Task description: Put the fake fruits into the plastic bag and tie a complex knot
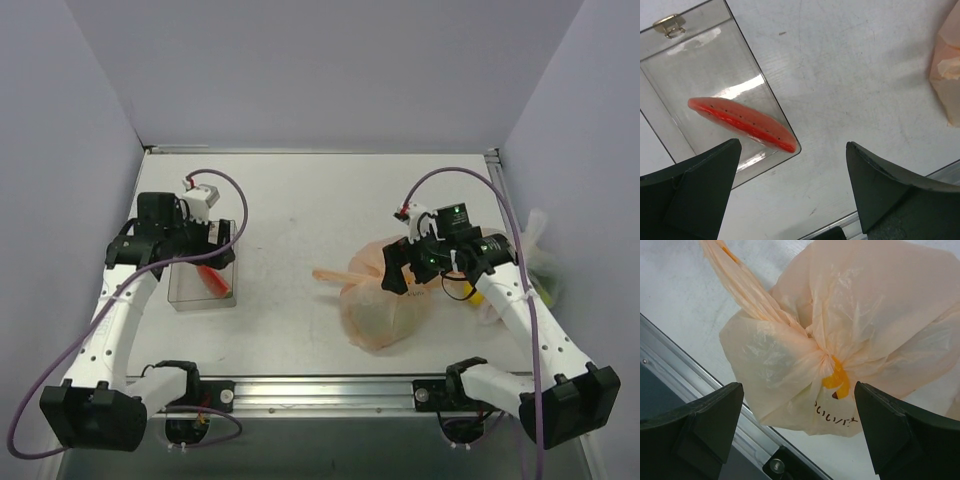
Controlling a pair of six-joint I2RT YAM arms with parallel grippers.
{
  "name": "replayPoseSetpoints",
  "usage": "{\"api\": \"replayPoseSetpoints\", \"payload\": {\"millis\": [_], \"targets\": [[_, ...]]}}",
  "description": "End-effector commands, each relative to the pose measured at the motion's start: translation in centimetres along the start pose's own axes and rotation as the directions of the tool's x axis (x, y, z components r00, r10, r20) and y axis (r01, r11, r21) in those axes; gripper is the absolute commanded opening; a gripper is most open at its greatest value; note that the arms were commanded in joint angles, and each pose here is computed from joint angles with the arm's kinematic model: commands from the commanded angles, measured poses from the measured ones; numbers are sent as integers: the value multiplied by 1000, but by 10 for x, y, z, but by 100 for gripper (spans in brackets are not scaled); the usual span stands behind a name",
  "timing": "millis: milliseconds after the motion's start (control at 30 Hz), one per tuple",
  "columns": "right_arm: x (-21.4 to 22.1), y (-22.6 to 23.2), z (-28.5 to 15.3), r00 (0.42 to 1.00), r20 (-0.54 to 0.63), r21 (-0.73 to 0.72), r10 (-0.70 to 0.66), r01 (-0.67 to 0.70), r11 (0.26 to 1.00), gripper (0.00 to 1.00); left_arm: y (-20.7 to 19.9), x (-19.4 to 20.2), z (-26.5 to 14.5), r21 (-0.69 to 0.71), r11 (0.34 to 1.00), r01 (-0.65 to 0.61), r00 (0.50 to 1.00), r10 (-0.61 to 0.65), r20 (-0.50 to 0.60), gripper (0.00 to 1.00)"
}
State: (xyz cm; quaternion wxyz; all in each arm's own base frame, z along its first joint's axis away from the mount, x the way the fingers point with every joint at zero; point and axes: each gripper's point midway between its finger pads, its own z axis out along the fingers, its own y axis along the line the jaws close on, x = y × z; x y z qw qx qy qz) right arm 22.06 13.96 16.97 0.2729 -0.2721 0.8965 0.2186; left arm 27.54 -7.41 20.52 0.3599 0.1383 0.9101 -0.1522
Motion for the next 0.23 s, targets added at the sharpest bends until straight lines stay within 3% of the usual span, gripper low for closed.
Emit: {"api": "replayPoseSetpoints", "payload": {"millis": [0,200], "targets": [[-18,-7,-15,993,113,77,-42,34,996,100,2,3,-8,-66,996,-56,998,58,32,97],[-14,-5,-24,989,137,98,-55,41,994,100,-6,0,-11,-85,994,-65,995,71,65,97]]}}
